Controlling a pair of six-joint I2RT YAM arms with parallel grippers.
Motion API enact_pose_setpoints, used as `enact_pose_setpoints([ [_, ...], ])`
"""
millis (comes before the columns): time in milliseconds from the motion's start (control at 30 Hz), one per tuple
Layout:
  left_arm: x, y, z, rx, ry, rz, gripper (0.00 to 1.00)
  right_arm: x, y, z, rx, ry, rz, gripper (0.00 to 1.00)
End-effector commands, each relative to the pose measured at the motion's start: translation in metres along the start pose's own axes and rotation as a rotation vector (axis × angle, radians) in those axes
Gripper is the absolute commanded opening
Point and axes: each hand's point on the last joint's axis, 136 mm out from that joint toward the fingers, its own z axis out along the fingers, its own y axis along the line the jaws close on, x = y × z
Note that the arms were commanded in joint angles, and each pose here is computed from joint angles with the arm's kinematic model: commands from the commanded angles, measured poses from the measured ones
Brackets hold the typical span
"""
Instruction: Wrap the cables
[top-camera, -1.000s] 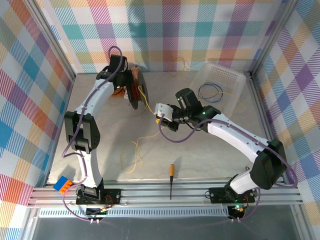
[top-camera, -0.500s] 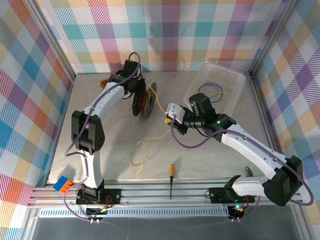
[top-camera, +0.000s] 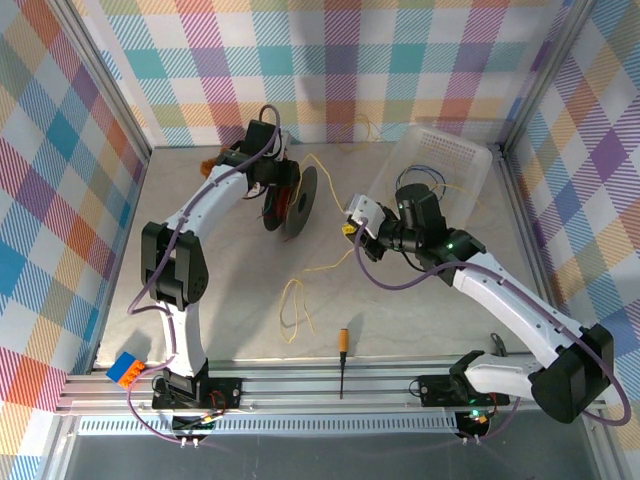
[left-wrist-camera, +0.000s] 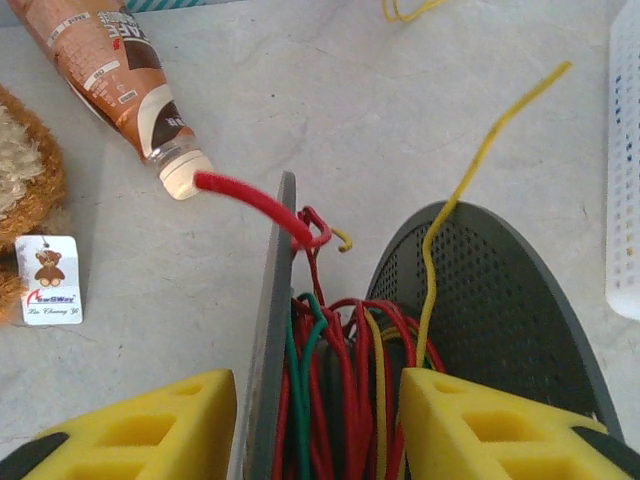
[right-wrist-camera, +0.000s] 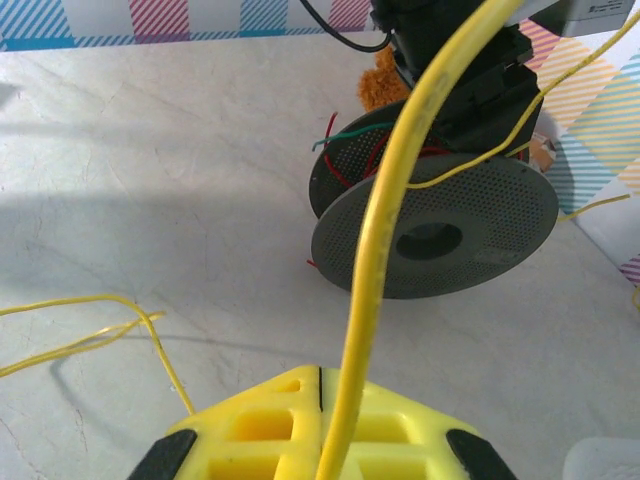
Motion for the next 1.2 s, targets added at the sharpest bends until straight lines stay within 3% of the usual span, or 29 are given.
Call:
enact_pose_setpoints([
  [0,-0.024,-0.005,-0.036,0.061,-0.095,-0.021,0.52,-0.024,0.001,-0.015,-0.003,-0.097,-0.012,0.0],
  [267,-0.032,0.002,-0.054,0.217,-0.146,-0.128,0.72,-0.031,-0.01,-0.02,0.034,-0.108,-0.018,0.0],
  [467,-0.034,0.01,-0.061,0.26,-0.171,-0.161,1.0,-0.032,-0.033,-0.007,0.06,-0.074,-0.014,0.0],
  [967,-0.026,0.016,-0.069,0.235,-0.157,-0.063,1.0,-0.021,-0.074,0.034,0.093,0.015,0.05,0.0],
  [1167,-0.027,0.018,-0.081,0.217,-0.178,-0.039,1.0,-0.013,-0.075,0.033,0.103,0.036,0.061,0.0],
])
